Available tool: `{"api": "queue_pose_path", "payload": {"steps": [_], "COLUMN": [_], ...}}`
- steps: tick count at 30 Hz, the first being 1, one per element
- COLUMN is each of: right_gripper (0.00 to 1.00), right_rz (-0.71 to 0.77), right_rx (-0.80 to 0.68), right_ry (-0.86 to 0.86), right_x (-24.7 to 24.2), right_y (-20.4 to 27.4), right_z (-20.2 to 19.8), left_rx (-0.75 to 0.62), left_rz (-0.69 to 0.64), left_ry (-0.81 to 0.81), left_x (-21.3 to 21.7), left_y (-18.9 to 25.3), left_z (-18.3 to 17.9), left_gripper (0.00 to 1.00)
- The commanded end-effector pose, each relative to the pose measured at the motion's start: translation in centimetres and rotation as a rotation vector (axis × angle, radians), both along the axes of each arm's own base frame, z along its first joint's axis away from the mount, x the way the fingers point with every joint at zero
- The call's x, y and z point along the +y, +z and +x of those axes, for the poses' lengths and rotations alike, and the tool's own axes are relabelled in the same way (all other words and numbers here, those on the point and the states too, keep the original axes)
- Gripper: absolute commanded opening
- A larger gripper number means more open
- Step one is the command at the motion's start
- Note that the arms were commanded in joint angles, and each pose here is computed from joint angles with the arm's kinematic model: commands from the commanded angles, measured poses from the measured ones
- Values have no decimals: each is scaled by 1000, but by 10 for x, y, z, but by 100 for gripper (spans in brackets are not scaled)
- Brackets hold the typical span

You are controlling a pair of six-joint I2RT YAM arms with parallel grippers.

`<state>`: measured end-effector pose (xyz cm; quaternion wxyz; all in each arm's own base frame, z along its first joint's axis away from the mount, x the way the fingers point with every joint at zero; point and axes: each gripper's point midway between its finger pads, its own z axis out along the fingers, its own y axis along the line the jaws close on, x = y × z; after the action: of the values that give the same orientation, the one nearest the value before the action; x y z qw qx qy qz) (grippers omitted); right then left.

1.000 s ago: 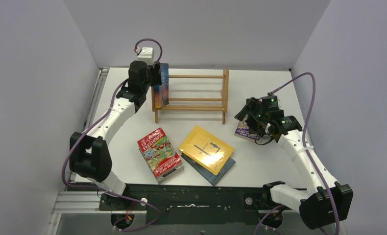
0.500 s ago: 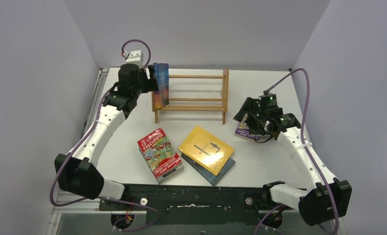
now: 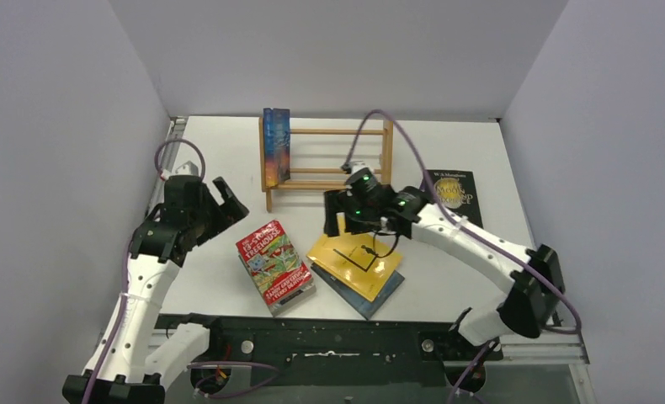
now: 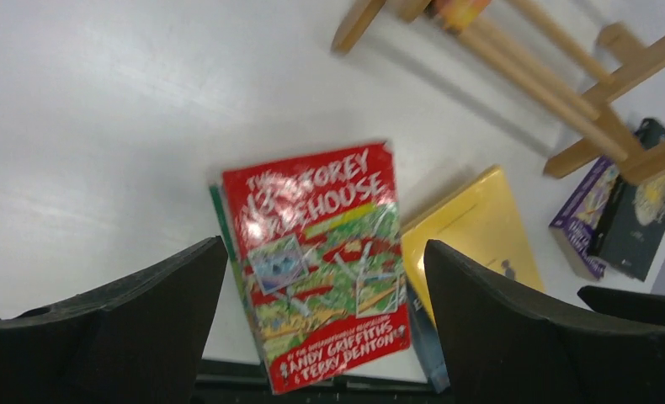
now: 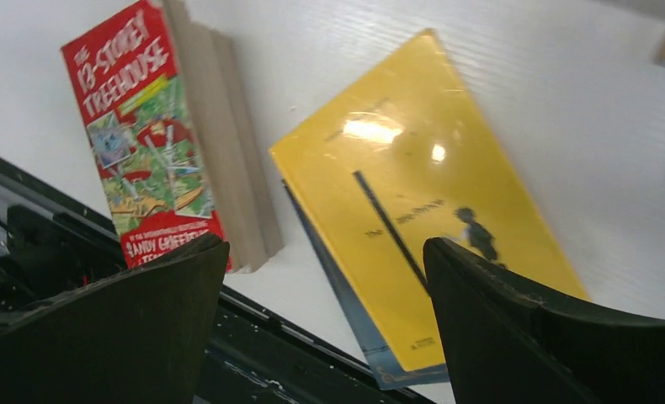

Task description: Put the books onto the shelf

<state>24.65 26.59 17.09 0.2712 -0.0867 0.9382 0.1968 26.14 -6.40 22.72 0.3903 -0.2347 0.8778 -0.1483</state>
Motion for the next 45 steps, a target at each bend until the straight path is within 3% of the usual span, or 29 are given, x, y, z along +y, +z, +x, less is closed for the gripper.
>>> {"api": "queue_pose_path", "payload": {"steps": [1, 6, 14, 18, 23, 27, 33, 36, 41, 45], "right_gripper": [90, 89, 84, 78, 60, 43, 25, 26, 54, 60], "right_rz": [-43, -94, -66, 34, 210, 299, 287, 279, 278, 286], "right_rx": [-97, -67, 2, 79, 174, 198, 210, 214, 230, 258], "right_ry": [153, 290, 315, 338, 352, 366, 326, 308, 294, 295], "right_x": [73, 130, 159, 172, 178, 181, 166, 156, 145, 148], "right_y": [0, -26, -63, -77, -78, -68, -74, -76, -83, -87], "right_z": [-4, -9, -10, -17, -21, -19, -13, -12, -14, -15], "left_rx": [232, 290, 392, 411, 435, 449, 390, 385, 401, 402], "left_rz": [-140, -199, -323, -338, -418, -479, -558, -581, -597, -608], "left_ry": [40, 35, 41, 44, 17, -11, -87, -106, -91, -80], "left_x": [-10, -14, -29, -31, -43, -52, -67, -70, -71, -72], "left_y": [-50, -76, -111, -120, -133, -139, -127, -125, -130, -132], "left_z": [-52, -63, -75, -76, -75, -73, -61, -60, -62, -60], "left_gripper": [87, 88, 88, 88, 87, 72, 48, 42, 40, 39]}}
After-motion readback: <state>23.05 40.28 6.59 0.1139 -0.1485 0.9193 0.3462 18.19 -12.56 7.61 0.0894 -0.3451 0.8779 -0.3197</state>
